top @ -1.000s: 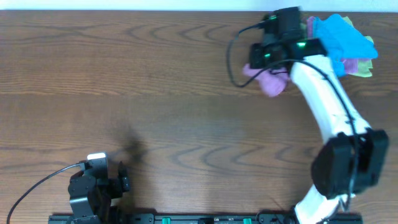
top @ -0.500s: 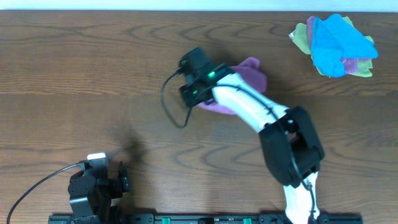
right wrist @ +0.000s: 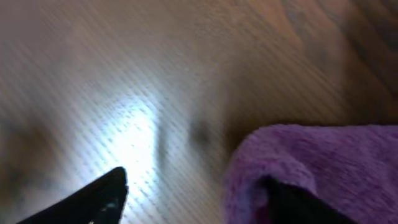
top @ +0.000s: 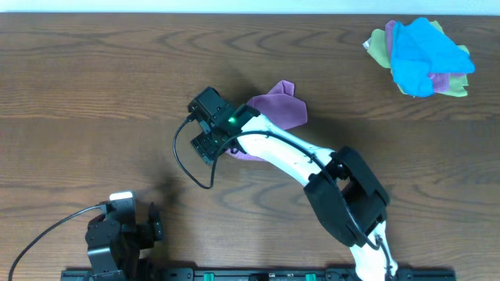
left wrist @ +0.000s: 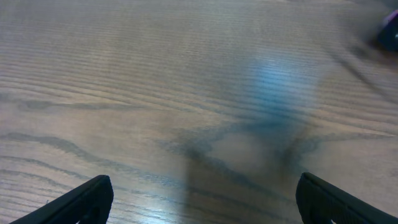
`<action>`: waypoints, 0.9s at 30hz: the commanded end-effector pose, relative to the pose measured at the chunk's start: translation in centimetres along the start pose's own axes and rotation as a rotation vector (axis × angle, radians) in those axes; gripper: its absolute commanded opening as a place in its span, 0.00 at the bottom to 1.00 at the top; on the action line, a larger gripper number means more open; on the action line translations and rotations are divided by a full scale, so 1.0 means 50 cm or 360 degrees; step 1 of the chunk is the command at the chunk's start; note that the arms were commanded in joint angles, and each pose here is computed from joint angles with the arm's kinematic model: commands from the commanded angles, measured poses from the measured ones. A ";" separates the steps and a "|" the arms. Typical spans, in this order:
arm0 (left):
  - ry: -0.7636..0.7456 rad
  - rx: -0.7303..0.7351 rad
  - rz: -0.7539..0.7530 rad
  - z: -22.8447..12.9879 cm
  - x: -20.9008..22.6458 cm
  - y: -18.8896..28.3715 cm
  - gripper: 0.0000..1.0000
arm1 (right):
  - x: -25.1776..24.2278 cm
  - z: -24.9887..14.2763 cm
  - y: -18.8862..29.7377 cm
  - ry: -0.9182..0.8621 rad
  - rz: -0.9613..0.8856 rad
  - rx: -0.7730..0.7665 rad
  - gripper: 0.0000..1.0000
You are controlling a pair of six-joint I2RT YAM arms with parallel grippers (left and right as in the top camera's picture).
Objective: Fold the cloth
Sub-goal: 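Pull the purple cloth off the pile toward the table center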
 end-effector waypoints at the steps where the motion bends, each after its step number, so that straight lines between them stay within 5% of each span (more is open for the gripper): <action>1: -0.0043 0.0081 0.0036 -0.031 0.007 -0.015 0.95 | -0.044 0.014 0.022 -0.0090 -0.0085 -0.0046 0.77; 14: -0.0043 0.0081 0.0036 -0.031 0.007 -0.015 0.95 | -0.130 0.083 0.270 -0.0477 0.0015 -0.0427 0.77; 27: -0.0043 0.0081 0.0036 -0.031 0.007 -0.015 0.95 | -0.100 -0.007 0.283 -0.0916 0.0359 -0.0139 0.76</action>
Point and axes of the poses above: each gripper's point midway between its finger pads, its own y axis back along the fingers, its own x axis along the line the jaws close on, z = x × y, the point moved 2 cm from there along y, back along the fingers, and after that the axes turned 7 degrees about y, right-handed, at the moved point
